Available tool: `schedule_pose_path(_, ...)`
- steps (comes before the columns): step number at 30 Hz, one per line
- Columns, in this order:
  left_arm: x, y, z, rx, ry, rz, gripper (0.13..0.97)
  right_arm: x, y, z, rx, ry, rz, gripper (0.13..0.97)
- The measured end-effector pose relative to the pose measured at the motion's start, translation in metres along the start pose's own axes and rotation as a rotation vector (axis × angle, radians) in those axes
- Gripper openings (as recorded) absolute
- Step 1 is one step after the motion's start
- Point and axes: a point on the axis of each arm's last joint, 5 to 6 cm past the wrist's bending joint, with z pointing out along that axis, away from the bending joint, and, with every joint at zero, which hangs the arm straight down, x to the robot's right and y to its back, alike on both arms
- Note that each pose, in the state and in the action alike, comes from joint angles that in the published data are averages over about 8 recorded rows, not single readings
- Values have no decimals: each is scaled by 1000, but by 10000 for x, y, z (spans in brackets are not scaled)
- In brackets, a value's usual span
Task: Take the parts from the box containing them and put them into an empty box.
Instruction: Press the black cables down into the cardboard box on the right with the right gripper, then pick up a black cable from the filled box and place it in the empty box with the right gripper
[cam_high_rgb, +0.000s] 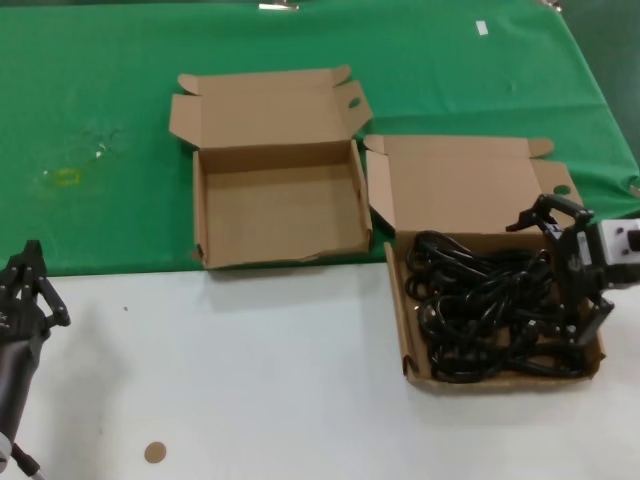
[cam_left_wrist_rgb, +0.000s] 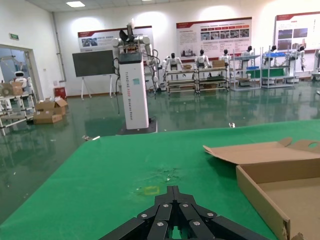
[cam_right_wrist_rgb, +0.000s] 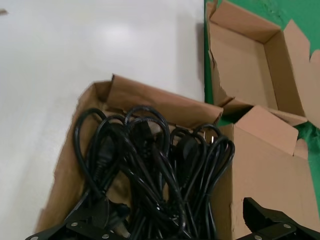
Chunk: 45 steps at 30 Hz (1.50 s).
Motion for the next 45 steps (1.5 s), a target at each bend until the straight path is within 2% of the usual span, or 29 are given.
schedule_pose_path(8,0,0,0,0,0,0,144,121,19,143,-18,-19,-27,941)
schedule_pose_path(17,0,0,0,0,0,0,144,160,43,223,-41,-50,-37,845)
schedule_pose_path(25,0,0,0,0,0,0,144,156,48,251,-48,-55,-40,678)
schedule_pose_path(26,0,0,0,0,0,0,144,155,48,252,-48,-55,-40,678)
schedule_pose_path(34,0,0,0,0,0,0,144,155,51,244,-56,-54,-43,456)
schedule_pose_path(38,0,0,0,0,0,0,144,159,46,225,-59,-53,-45,456)
schedule_pose_path(45,0,0,0,0,0,0,144,166,8,188,-60,-49,-46,312)
